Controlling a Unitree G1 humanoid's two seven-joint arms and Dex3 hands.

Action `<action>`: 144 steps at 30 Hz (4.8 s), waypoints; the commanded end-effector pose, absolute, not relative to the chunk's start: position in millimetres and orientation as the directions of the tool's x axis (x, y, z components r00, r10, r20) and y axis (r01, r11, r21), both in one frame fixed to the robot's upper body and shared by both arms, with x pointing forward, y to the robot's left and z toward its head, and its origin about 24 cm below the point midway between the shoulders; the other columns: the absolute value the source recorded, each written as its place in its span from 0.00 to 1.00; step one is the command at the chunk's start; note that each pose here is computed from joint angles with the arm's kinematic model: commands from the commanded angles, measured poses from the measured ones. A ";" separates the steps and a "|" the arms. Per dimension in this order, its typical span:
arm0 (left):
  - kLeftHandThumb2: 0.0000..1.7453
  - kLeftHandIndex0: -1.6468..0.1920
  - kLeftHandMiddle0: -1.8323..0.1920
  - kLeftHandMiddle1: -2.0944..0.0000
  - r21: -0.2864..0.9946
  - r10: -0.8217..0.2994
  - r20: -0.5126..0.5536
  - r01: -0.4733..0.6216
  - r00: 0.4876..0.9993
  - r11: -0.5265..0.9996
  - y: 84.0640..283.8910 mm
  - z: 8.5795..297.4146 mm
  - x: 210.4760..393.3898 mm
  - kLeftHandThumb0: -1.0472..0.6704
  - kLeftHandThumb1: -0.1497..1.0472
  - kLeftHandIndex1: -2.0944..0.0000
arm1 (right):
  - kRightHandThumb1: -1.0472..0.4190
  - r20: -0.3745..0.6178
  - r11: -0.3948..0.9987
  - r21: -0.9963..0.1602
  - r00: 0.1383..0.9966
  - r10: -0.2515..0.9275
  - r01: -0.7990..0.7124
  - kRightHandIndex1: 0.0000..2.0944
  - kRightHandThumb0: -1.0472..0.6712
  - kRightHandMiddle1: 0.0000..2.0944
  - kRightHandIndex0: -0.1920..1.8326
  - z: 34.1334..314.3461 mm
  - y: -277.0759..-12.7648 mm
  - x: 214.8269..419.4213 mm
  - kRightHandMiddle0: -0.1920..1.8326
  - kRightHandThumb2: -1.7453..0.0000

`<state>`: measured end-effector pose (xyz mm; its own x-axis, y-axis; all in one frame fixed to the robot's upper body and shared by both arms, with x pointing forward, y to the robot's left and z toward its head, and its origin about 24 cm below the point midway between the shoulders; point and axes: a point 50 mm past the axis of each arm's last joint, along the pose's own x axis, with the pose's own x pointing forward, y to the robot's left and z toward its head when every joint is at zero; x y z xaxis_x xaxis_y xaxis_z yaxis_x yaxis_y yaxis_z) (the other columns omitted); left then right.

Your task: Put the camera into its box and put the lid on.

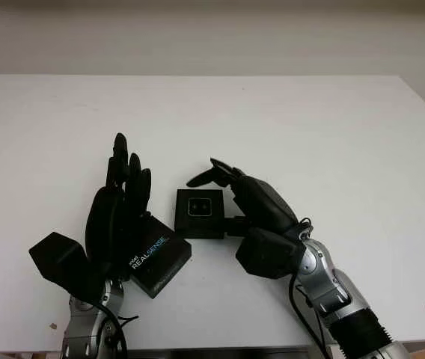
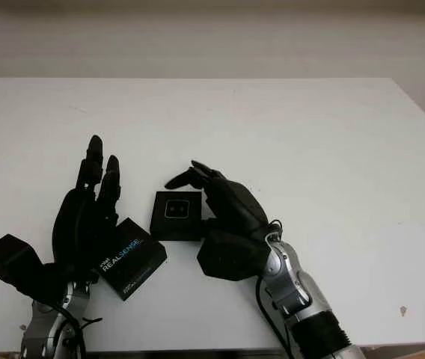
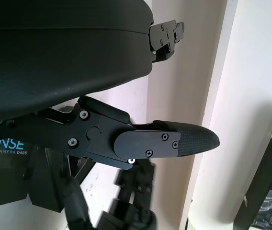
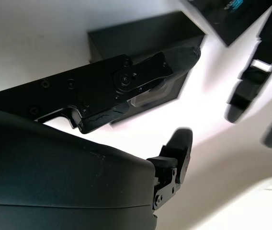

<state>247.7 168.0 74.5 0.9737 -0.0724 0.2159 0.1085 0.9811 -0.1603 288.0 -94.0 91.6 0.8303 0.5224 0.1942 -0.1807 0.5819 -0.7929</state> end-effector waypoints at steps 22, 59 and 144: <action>0.21 1.00 1.00 1.00 0.057 -0.029 0.231 0.017 0.973 0.998 187.9 94.2 237.9 0.20 1.00 1.00 | 0.03 0.246 0.693 -0.675 0.809 0.533 -0.252 0.02 0.20 0.05 0.06 131.9 -118.1 281.2 0.07 0.96; 0.02 0.99 0.97 0.97 0.871 0.031 -0.025 0.007 0.999 0.491 161.1 110.3 154.0 0.07 0.94 0.98 | 0.00 0.239 0.942 -0.321 0.953 0.185 -0.102 0.00 0.19 0.02 0.00 155.2 -167.5 305.7 0.01 0.88; 0.03 0.68 0.68 0.38 0.773 -0.343 0.142 0.112 0.929 0.624 211.9 173.9 272.9 0.53 0.98 0.46 | 0.00 0.219 0.975 -0.173 0.960 0.173 -0.136 0.03 0.21 0.02 0.03 125.9 -155.3 309.6 0.05 0.68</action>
